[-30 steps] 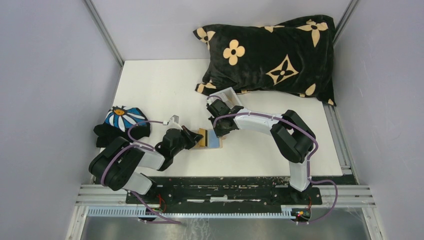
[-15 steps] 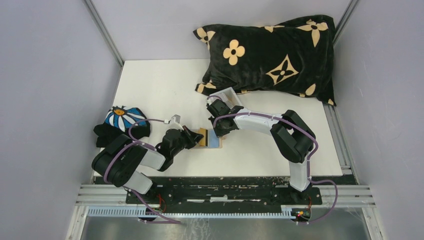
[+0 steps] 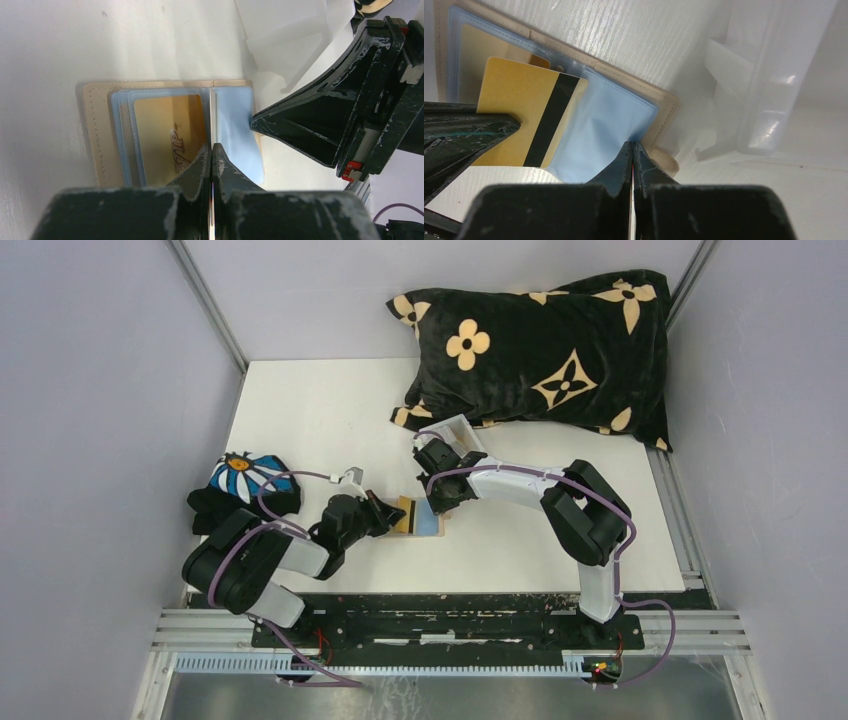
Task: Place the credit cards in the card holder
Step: Insert the credit card into the card holder.
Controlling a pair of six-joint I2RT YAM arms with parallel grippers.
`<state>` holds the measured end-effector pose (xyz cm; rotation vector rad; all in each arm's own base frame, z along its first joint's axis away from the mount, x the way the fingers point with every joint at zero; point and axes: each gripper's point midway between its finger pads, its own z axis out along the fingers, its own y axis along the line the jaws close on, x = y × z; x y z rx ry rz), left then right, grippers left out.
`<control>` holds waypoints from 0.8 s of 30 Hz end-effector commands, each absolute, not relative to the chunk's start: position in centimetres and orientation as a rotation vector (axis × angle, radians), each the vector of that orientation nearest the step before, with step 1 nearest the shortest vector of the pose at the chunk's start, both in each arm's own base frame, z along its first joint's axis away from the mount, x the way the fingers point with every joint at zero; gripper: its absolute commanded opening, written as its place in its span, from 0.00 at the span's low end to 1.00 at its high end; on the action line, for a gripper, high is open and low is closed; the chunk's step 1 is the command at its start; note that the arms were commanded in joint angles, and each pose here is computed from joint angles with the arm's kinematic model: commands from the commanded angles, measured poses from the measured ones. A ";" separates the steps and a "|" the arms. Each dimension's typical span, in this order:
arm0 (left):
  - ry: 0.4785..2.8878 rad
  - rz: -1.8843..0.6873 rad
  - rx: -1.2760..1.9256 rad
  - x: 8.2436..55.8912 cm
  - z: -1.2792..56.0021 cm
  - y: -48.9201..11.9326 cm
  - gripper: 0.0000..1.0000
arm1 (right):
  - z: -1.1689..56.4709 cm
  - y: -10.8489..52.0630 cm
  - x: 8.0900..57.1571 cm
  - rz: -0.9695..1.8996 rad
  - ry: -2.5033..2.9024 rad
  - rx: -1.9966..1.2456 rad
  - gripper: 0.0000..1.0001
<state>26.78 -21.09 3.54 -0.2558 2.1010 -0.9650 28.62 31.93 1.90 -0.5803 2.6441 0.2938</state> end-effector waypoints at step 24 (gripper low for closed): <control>2.082 -0.934 -0.163 28.6 2.9 -20.1 0.03 | -1.9 29.1 26.7 0.141 2.756 -0.643 0.01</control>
